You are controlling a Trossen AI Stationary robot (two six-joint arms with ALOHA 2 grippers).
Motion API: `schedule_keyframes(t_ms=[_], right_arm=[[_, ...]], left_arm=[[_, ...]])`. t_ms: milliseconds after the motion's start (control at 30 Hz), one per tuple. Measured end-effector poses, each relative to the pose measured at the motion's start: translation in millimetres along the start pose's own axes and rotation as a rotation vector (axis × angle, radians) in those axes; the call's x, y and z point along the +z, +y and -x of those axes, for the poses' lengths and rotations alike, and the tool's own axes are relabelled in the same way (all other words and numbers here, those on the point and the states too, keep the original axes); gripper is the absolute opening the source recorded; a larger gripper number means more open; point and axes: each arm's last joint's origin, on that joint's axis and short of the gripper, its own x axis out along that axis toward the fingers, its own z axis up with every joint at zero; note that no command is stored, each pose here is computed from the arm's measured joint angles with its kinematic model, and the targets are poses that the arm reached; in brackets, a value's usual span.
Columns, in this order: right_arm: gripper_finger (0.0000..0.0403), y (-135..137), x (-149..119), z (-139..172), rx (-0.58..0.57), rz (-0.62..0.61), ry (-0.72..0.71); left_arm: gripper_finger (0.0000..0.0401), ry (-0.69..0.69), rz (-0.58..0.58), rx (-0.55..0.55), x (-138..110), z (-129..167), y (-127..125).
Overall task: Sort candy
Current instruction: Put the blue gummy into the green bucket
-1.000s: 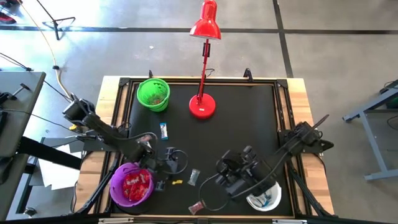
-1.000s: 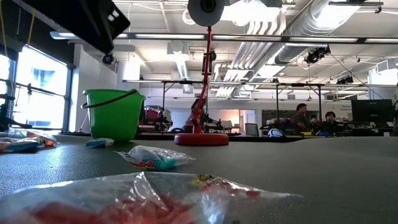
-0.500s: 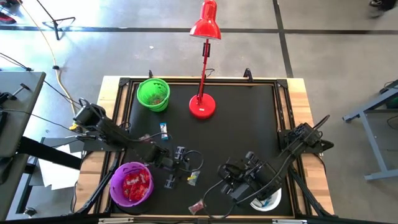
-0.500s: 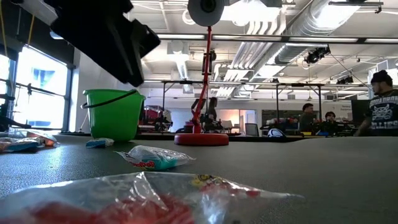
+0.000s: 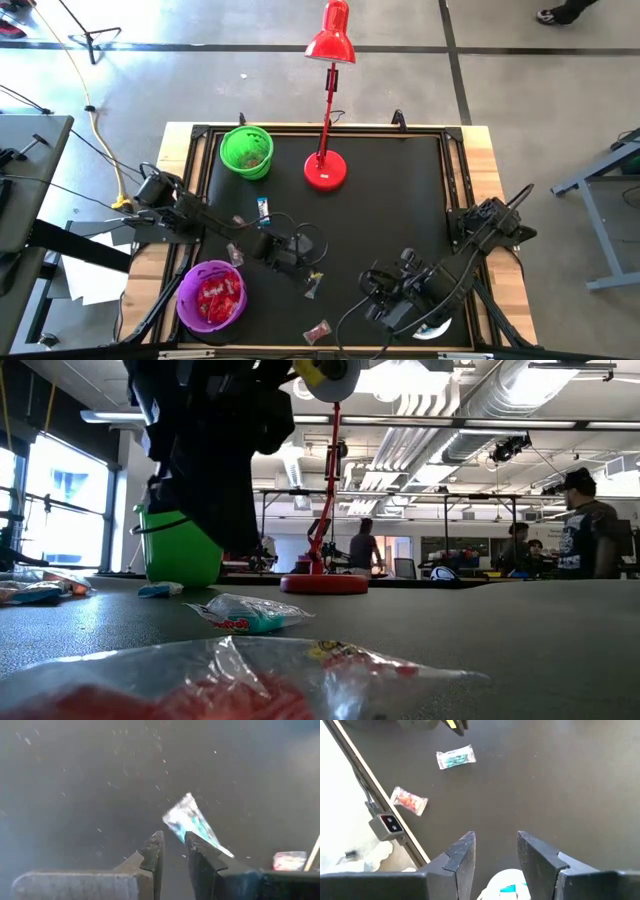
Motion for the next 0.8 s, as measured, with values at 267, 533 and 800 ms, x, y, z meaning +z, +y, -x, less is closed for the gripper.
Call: schedule_keyframes(t_ms=[267,533,800], right_arm=[[0.0142,-1.6,-1.3,4.0,0.015,0.085,0.016],[0.0142,-1.2,-2.4,4.4,0.019,0.246,0.016],[0.0142,-3.7,5.6,1.0,0.010,0.334,0.017]], left_arm=[[0.0063,0.096,0.051,-0.036,-6.9,-9.4,-2.1],[0.0063,0.080,0.077,-0.058,-5.3,-9.4,-4.3],[0.0063,0.041,0.025,-0.123,-1.3,-9.1,-10.2]])
